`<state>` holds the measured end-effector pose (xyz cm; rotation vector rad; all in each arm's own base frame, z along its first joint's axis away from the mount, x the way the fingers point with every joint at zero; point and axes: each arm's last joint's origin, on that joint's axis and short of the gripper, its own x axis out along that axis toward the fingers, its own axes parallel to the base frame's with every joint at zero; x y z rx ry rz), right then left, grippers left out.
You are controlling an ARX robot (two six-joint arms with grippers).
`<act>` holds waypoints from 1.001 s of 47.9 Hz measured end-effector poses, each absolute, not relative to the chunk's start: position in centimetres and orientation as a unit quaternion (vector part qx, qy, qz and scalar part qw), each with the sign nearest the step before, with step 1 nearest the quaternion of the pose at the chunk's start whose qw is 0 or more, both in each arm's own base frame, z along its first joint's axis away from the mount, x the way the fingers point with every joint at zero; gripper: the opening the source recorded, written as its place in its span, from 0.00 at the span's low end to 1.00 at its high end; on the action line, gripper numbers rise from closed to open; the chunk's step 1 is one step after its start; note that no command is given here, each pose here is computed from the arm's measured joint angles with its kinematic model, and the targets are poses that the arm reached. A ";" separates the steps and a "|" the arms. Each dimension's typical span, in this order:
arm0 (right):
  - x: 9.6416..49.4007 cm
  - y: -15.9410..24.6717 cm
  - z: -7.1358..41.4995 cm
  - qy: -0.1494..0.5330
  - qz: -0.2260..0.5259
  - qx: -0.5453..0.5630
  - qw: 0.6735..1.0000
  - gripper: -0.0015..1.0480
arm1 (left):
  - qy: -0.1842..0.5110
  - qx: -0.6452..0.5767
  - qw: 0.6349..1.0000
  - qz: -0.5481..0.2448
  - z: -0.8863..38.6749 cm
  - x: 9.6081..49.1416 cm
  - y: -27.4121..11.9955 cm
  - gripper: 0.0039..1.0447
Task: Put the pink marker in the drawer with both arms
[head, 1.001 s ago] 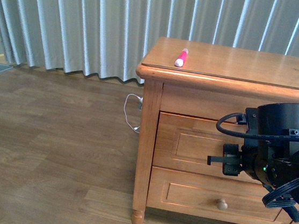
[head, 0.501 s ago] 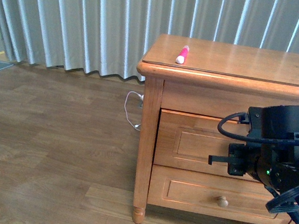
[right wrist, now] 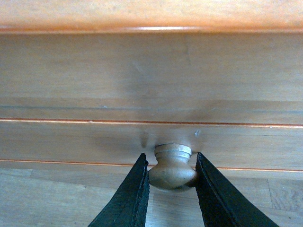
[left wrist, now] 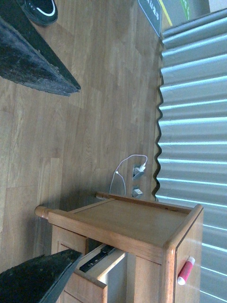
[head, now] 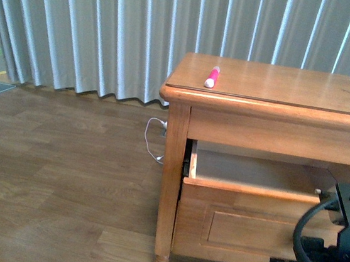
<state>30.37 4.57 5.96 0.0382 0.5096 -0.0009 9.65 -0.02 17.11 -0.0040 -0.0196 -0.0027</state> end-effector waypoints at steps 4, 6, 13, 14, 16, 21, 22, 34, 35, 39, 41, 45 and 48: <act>29.2 4.4 5.9 0.254 0.002 0.020 0.967 0.25 | -0.010 -0.002 1.000 -0.001 17.1 9.6 0.0 0.94; 28.5 4.3 6.0 0.256 0.003 0.025 0.966 0.32 | -0.010 -0.002 1.000 -0.001 17.1 9.6 0.0 0.94; 26.4 3.9 7.2 0.242 -0.012 0.032 0.970 0.56 | -0.010 -0.002 1.000 -0.001 17.1 9.6 0.0 0.94; 26.1 3.8 7.4 0.241 -0.016 0.032 0.970 0.59 | -0.010 -0.002 1.000 -0.001 17.1 9.6 0.0 0.94; 25.4 3.5 8.1 0.241 -0.017 0.033 0.970 0.68 | -0.010 -0.002 1.000 -0.001 17.1 9.6 0.0 0.94; 23.1 2.5 11.3 0.237 -0.010 0.040 0.971 0.91 | -0.010 -0.002 1.000 -0.001 17.1 9.6 0.0 0.94; 22.8 2.3 11.9 0.235 -0.009 0.042 0.971 0.93 | -0.010 -0.002 1.000 -0.001 17.1 9.6 0.0 0.94; 17.5 -0.1 19.7 0.217 0.009 0.059 0.974 0.91 | -0.010 -0.002 1.000 -0.001 17.1 9.6 0.0 0.94; 17.2 -0.1 20.1 0.216 0.012 0.060 0.974 0.91 | -0.010 -0.002 1.000 -0.001 17.1 9.6 0.0 0.94; 16.3 -0.1 21.0 0.216 0.017 0.056 0.975 0.91 | -0.010 -0.002 1.000 -0.001 17.1 9.6 0.0 0.94; 15.9 -0.1 21.2 0.214 0.014 0.056 0.975 0.91 | -0.010 -0.002 1.000 -0.001 17.1 9.6 0.0 0.94; 15.6 -0.2 21.4 0.208 0.007 0.057 0.976 0.91 | -0.010 -0.002 1.000 -0.001 17.1 9.6 0.0 0.94; 15.6 -0.2 21.5 0.208 0.005 0.058 0.976 0.91 | -0.010 -0.002 1.000 -0.001 17.1 9.6 0.0 0.94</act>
